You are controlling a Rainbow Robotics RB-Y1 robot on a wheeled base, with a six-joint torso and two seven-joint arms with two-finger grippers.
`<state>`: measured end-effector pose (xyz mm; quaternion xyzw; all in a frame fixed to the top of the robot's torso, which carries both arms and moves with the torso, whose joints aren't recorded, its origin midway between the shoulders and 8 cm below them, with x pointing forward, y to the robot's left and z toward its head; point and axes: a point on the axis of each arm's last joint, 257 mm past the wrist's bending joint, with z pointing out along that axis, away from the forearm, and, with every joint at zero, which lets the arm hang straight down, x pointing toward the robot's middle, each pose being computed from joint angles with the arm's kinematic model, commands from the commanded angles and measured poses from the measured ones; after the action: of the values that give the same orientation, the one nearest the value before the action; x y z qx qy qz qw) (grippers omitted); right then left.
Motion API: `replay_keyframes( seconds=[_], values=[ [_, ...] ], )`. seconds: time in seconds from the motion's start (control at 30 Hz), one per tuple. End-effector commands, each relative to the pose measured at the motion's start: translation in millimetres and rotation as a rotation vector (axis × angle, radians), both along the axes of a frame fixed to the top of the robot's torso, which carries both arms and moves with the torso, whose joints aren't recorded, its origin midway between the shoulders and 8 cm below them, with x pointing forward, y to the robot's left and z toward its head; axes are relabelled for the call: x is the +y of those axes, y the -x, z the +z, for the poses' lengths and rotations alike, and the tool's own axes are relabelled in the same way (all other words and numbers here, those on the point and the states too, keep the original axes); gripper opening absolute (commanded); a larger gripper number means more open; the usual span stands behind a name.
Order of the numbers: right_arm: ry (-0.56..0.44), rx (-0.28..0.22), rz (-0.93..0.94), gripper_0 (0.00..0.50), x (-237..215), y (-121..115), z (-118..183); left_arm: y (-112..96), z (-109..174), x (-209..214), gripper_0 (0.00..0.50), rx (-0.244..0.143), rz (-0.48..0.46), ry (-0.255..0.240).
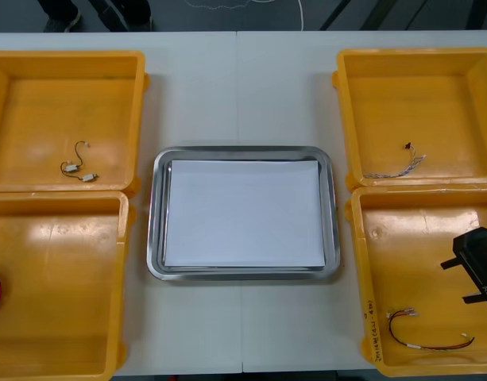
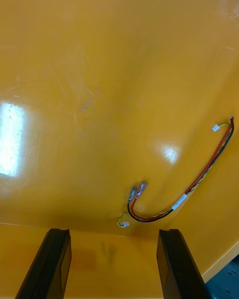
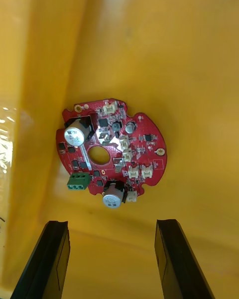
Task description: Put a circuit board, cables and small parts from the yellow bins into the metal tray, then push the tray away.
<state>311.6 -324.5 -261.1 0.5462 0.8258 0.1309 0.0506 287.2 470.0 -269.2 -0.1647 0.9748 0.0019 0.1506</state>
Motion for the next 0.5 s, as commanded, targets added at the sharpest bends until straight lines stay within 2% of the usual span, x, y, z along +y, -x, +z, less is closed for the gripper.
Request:
replay_keyframes(
  seconds=[0.03,0.17,0.27,0.5],
  values=[
    [0.024,-0.016,-0.030,0.500,-1.4,-1.1,-0.4,12.3,-4.4,12.9,0.500,0.048,-0.081,-0.074],
    [0.045,-0.019,-0.045,0.500,4.8,-2.2,-14.2,14.1,-11.7,7.0,0.500,0.055,-0.121,-0.070],
    [0.056,-0.022,-0.074,0.500,11.7,-4.1,-26.0,15.7,-19.6,2.3,0.500,0.055,-0.187,-0.071],
    [0.040,-0.026,-0.111,0.500,31.6,-3.3,-38.3,20.5,-25.1,2.9,0.500,0.066,-0.300,-0.100]
  ],
)
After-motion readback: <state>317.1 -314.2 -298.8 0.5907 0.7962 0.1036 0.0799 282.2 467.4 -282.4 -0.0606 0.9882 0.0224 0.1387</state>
